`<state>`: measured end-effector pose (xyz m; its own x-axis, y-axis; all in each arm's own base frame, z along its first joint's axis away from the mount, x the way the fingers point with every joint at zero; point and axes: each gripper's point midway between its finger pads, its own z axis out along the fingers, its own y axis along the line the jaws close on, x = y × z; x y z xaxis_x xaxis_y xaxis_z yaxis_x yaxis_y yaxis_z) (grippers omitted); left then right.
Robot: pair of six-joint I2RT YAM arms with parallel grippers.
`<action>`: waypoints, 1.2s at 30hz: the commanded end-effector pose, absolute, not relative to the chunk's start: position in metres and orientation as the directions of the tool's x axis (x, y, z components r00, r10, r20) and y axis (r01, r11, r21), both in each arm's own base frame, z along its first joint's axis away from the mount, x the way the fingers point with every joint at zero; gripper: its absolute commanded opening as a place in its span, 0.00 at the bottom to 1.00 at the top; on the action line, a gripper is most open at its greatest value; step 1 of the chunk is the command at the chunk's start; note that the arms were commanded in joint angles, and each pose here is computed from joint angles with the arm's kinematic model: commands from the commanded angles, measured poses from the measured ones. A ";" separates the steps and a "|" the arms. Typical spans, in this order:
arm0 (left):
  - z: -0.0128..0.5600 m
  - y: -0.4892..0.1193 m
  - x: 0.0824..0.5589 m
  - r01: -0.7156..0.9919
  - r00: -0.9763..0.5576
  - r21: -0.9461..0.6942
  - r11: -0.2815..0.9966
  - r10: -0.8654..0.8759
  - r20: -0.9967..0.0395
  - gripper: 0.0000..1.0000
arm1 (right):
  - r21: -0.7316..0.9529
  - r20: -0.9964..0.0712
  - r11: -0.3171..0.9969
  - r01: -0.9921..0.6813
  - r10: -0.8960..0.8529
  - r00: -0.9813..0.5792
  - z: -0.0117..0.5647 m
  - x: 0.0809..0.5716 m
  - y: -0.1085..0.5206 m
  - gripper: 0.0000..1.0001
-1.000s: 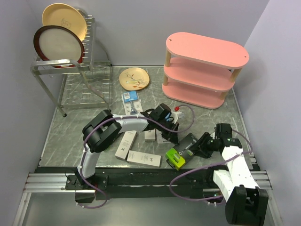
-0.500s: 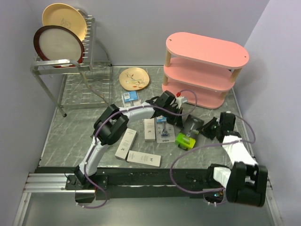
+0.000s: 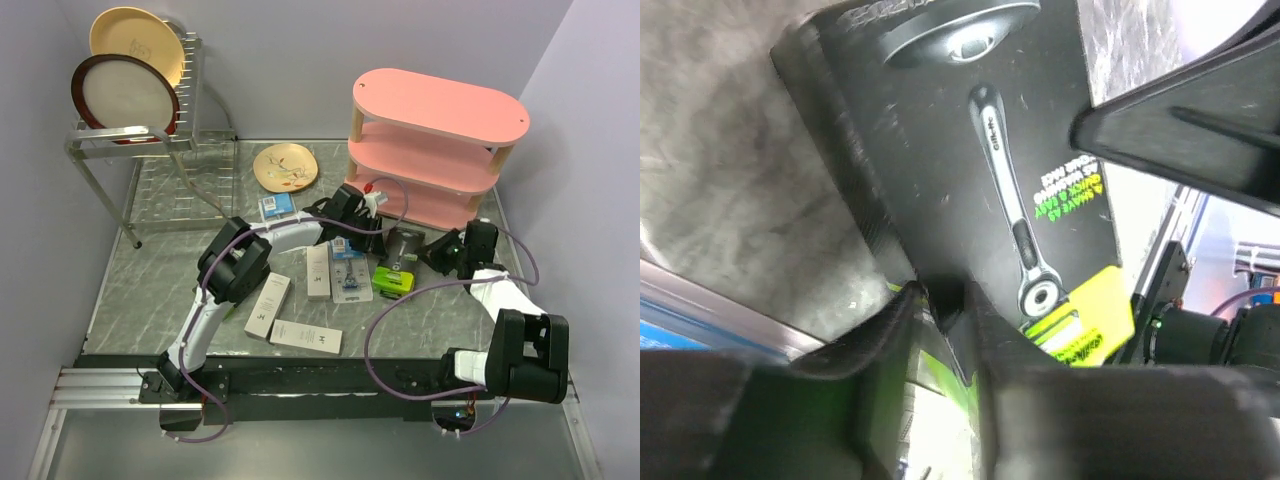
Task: Place and organize the shaving razors onto the shelf
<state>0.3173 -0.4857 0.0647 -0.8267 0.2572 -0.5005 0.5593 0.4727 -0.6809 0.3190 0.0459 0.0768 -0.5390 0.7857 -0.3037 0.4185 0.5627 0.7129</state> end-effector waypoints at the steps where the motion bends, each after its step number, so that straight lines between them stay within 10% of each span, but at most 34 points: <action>1: 0.003 -0.494 0.277 0.522 -0.853 -0.671 0.527 0.319 -0.413 0.47 | 0.899 -0.248 0.430 0.086 0.662 -0.708 0.163 0.327 0.134 0.23; 19: 0.005 -0.423 0.280 0.360 -0.930 -0.643 0.676 0.208 -0.302 0.56 | 0.885 -0.336 0.464 -0.035 0.586 -0.737 0.191 0.339 0.164 0.25; 27: 0.039 -0.412 0.275 0.391 -0.920 -0.718 0.576 0.219 -0.325 0.74 | 0.424 -0.822 0.779 -0.462 0.117 -0.558 0.250 0.332 0.137 0.75; 36: 0.051 -0.405 0.273 0.392 -0.920 -0.748 0.536 0.201 -0.338 0.74 | -0.084 -0.750 0.841 -0.534 -0.407 -0.522 0.181 0.300 0.065 1.00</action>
